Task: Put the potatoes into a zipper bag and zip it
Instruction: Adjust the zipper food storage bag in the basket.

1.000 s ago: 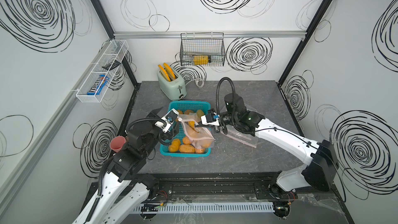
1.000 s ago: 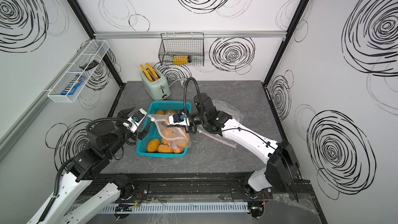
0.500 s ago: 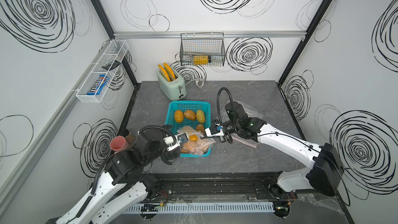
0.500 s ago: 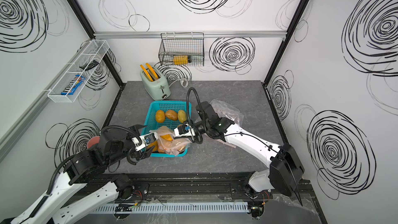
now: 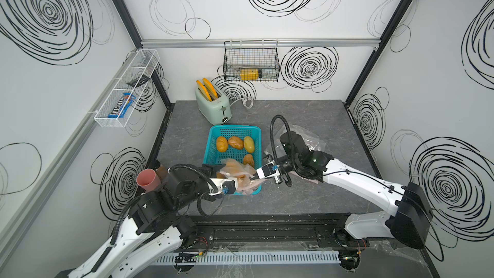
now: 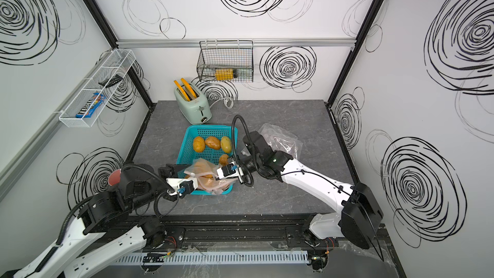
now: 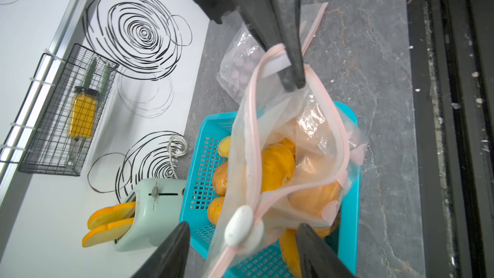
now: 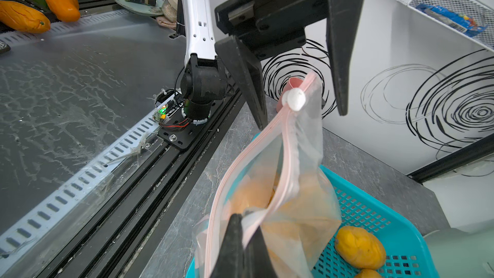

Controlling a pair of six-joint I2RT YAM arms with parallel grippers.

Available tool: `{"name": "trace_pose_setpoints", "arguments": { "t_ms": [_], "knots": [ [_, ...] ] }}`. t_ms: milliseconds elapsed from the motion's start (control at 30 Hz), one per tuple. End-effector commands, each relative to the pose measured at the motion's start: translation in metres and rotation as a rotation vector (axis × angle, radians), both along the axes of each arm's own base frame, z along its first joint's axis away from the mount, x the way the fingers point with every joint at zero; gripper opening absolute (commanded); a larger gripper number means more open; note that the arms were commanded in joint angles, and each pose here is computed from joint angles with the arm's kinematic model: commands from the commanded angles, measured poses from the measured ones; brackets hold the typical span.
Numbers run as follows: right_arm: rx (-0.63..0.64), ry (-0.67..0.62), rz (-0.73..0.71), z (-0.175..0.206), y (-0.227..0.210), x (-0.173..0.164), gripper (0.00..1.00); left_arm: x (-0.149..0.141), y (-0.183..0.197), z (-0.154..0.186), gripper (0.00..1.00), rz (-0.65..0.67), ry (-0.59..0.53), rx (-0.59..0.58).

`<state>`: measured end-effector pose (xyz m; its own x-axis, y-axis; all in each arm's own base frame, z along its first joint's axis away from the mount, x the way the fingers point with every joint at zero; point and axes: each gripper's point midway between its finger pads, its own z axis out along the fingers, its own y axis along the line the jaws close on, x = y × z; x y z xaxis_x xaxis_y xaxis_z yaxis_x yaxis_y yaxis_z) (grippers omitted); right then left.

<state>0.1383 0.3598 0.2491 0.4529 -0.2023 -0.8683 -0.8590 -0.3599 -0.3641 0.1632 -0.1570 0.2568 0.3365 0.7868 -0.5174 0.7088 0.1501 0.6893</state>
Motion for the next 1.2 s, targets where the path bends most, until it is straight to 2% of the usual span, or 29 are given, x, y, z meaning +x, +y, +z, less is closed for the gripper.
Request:
{"name": "trace_pose_setpoints", "arguments": {
  "t_ms": [0, 67, 133, 467, 633, 833, 900, 933, 1033, 1067, 1167],
  "knots": [
    [0.019, -0.018, 0.031, 0.005, -0.004, -0.009, 0.00, -0.003, -0.003, 0.003, 0.54, -0.037, -0.016, 0.013],
    [0.025, -0.018, 0.030, 0.008, -0.004, -0.009, 0.00, -0.004, -0.001, 0.001, 0.38, -0.026, -0.006, 0.018],
    [0.028, -0.018, 0.028, 0.008, -0.004, -0.008, 0.00, -0.006, -0.001, 0.004, 0.30, -0.022, -0.002, -0.001],
    [0.020, -0.001, 0.006, 0.007, -0.006, -0.001, 0.00, -0.018, 0.000, 0.008, 0.30, -0.041, 0.048, -0.040],
    [0.014, 0.008, 0.006, 0.005, -0.005, -0.001, 0.00, -0.023, -0.002, 0.014, 0.18, -0.061, 0.054, -0.065],
    [0.000, 0.015, -0.002, 0.002, -0.004, 0.002, 0.00, -0.023, -0.002, 0.020, 0.16, -0.054, 0.054, -0.088],
    [0.000, 0.015, -0.004, 0.002, -0.004, 0.002, 0.00, -0.024, -0.003, 0.021, 0.09, -0.057, 0.060, -0.089],
    [-0.001, 0.014, -0.006, 0.001, -0.003, 0.003, 0.00, -0.024, -0.003, 0.021, 0.00, -0.056, 0.063, -0.090],
    [0.002, 0.013, -0.013, 0.003, -0.002, 0.005, 0.01, -0.028, -0.007, 0.023, 0.00, -0.083, 0.076, -0.090],
    [0.006, 0.016, -0.022, 0.004, -0.002, 0.006, 0.07, -0.027, -0.008, 0.027, 0.00, -0.083, 0.068, -0.099],
    [0.057, 0.016, -0.073, 0.021, 0.001, 0.011, 0.50, -0.025, -0.010, 0.040, 0.00, -0.065, 0.067, -0.150]
  ]
}}
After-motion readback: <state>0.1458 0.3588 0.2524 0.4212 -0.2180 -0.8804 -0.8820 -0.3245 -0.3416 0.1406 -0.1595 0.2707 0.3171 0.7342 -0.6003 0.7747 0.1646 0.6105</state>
